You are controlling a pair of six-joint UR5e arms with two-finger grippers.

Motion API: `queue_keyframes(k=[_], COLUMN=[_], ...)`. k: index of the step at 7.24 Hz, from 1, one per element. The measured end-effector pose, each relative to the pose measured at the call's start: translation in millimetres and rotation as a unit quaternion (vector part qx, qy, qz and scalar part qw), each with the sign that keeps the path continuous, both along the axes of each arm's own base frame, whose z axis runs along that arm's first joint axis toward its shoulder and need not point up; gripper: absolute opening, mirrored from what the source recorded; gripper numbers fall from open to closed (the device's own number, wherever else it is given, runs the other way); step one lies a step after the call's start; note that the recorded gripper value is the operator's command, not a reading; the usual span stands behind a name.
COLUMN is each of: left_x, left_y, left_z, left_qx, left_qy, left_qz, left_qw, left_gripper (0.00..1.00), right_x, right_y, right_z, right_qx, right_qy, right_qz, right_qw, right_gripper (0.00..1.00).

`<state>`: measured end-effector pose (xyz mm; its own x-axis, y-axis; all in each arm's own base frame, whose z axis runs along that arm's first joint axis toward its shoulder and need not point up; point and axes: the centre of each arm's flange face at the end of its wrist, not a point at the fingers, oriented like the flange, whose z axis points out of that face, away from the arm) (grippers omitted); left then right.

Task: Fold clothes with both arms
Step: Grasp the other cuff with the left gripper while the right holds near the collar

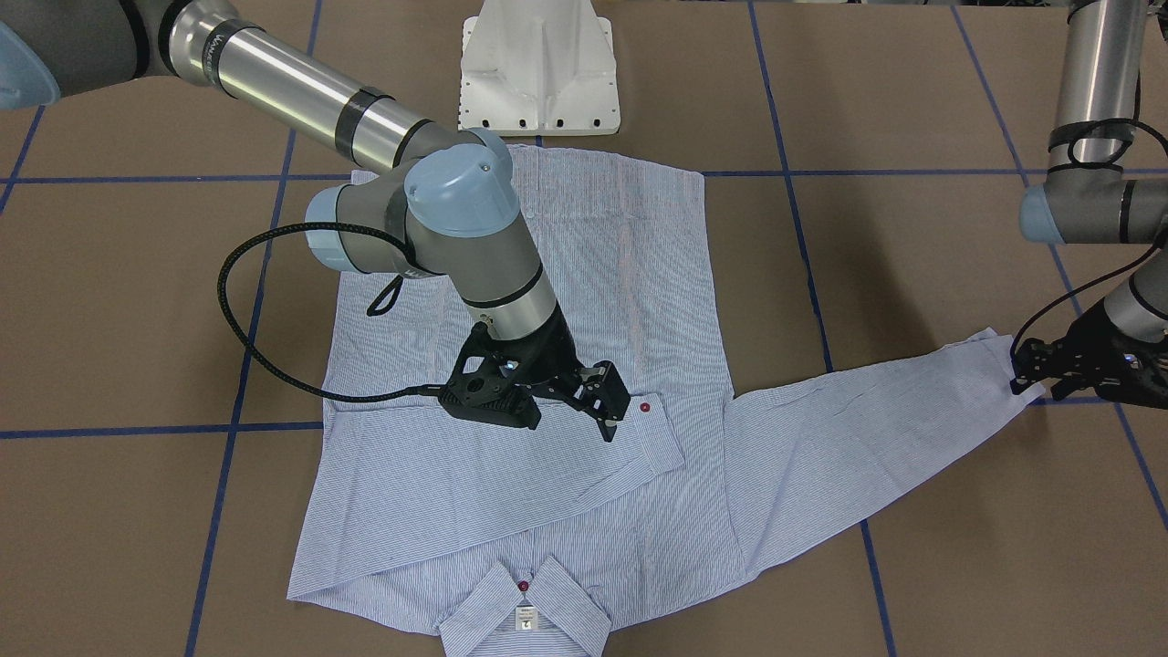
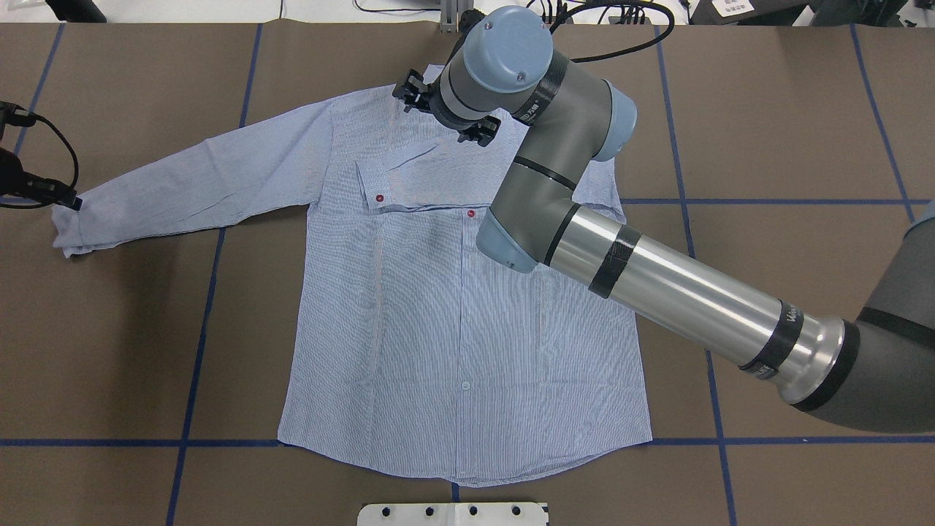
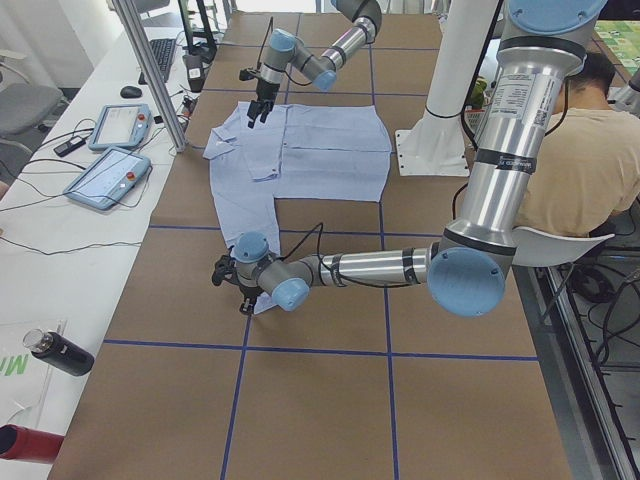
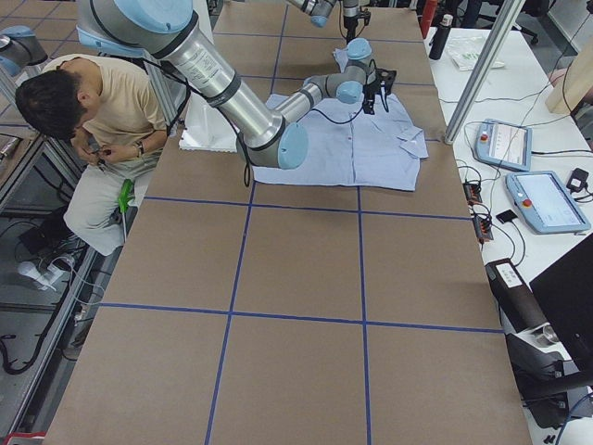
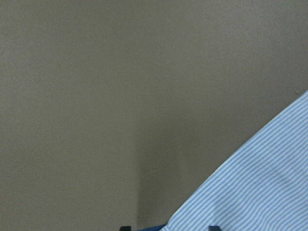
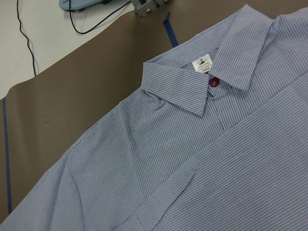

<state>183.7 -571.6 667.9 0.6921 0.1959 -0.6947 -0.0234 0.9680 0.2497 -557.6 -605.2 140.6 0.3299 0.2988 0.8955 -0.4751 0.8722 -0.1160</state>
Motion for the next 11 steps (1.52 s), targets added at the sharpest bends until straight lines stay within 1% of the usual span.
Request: queue_keyframes(k=[1, 2, 3, 5, 6, 7, 8, 9, 10, 11], left_x=[-2.6, -3.7, -3.4, -2.2, -1.8, -1.5, -1.6, -1.3, -1.2, -1.4], left_y=[5.6, 8.0, 8.8, 9.4, 9.3, 9.1, 9.0, 9.1, 9.1, 9.0], left_z=[4.7, 6.6, 7.0, 6.9, 6.7, 6.4, 6.5, 6.8, 6.9, 6.7], left_qx=[-0.003, -0.005, -0.005, -0.006, -0.006, -0.006, -0.006, -0.006, -0.006, -0.006], left_qy=[-0.002, -0.002, -0.002, -0.002, -0.002, -0.002, -0.002, -0.002, -0.002, -0.002], left_qz=[0.0, 0.0, 0.0, 0.001, 0.002, 0.002, 0.001, 0.001, 0.001, 0.001], left_qw=[1.0, 1.0, 1.0, 1.0, 1.0, 1.0, 1.0, 1.0, 1.0, 1.0], left_gripper=[0.6, 0.56, 0.47, 0.39, 0.29, 0.27, 0.27, 0.23, 0.05, 0.0], right_x=[0.0, 0.0, 0.0, 1.1, 2.7, 4.0, 5.3, 6.6, 7.4, 7.6], right_y=[-0.1, -0.1, 0.0, -0.5, -1.1, -1.1, -0.8, -0.3, 0.0, 0.3], right_z=[0.7, 1.5, 1.6, 2.1, 2.8, 3.6, 3.5, 2.7, 3.0, 4.6], right_qx=[0.0, -0.001, -0.001, -0.003, -0.002, 0.0, 0.001, 0.001, 0.0, -0.001], right_qy=[0.0, 0.001, 0.001, 0.0, 0.0, 0.0, 0.0, -0.002, -0.003, -0.002], right_qz=[0.0, 0.0, 0.001, 0.002, 0.002, 0.002, 0.002, 0.003, 0.004, 0.004], right_qw=[1.0, 1.0, 1.0, 1.0, 1.0, 1.0, 1.0, 1.0, 1.0, 1.0], right_gripper=[0.99, 0.99, 0.99, 0.99, 0.99, 0.99, 0.99, 0.99, 0.99, 0.99])
